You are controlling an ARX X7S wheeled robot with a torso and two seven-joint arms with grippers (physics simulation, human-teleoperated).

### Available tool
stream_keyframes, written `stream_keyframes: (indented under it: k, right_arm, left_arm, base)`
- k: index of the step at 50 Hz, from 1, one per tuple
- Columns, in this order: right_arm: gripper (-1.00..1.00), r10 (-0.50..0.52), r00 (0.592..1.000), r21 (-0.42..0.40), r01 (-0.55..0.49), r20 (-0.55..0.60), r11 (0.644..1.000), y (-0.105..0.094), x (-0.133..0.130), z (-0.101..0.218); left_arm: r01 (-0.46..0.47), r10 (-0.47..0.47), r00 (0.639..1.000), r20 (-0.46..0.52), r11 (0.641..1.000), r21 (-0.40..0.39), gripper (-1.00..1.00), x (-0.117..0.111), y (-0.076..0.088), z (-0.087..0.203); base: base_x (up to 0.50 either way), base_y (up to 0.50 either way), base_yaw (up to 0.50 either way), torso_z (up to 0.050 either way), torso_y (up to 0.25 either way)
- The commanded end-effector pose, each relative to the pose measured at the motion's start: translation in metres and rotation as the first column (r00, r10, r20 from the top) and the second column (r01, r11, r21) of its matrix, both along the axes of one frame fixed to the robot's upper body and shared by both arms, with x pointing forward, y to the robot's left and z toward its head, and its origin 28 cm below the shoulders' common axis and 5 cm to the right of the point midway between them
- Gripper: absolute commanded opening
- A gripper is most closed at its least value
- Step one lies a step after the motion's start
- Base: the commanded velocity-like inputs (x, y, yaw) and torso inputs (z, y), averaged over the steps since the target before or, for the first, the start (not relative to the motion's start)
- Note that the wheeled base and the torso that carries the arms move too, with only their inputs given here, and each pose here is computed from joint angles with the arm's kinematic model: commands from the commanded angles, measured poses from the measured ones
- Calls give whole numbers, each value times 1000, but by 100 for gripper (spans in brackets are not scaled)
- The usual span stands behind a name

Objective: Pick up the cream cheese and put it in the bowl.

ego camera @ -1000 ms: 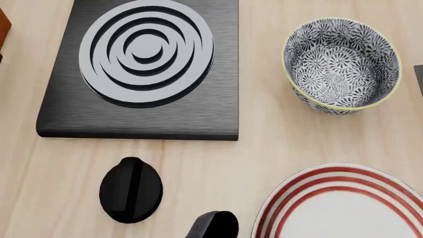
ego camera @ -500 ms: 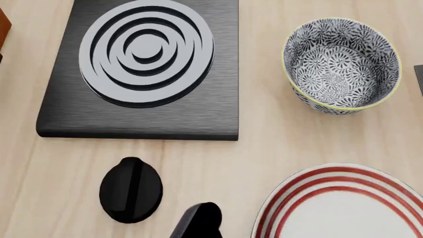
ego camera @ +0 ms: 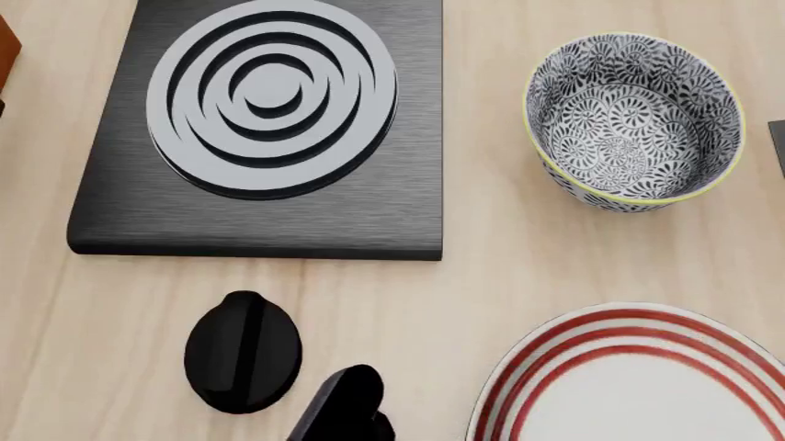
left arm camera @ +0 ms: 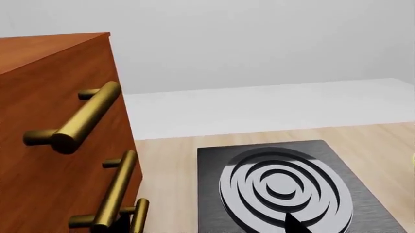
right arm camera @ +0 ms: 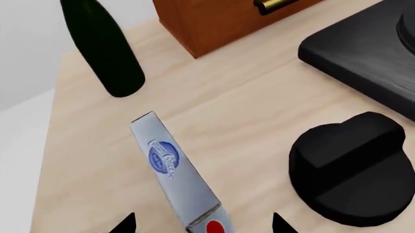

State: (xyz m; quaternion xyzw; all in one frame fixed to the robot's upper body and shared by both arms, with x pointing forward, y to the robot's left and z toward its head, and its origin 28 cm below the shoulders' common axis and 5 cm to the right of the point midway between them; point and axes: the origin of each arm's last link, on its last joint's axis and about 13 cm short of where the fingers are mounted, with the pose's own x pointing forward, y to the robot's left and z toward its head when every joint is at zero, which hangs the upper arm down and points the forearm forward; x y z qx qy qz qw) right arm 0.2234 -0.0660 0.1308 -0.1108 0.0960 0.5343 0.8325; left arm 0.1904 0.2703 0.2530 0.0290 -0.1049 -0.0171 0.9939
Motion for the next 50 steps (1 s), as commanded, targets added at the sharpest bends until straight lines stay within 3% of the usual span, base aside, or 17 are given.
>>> stream_keyframes:
  k: [1, 46, 47, 50]
  right_arm:
    - [100, 8, 1000, -20, -8, -16, 1000, 7, 6, -4]
    - [100, 28, 997, -105, -35, -67, 994, 29, 35, -27]
    - [-100, 29, 997, -106, -36, -68, 994, 29, 35, -27]
    - [-100, 37, 997, -108, -43, -64, 993, 30, 33, -27]
  left_arm:
    - [2, -2, 1000, 1, 1000, -6, 100, -2, 2, 0]
    - [-15, 15, 1000, 10, 1000, -12, 100, -5, 9, -1]
    - [-15, 15, 1000, 10, 1000, -14, 100, -5, 9, -1]
    - [-15, 15, 1000, 11, 1000, -17, 100, -5, 10, 0]
  base:
    - [0, 0, 0, 0, 0]
    - [0, 0, 0, 0, 0]
    - [0, 0, 0, 0, 0]
    - [0, 0, 0, 0, 0]
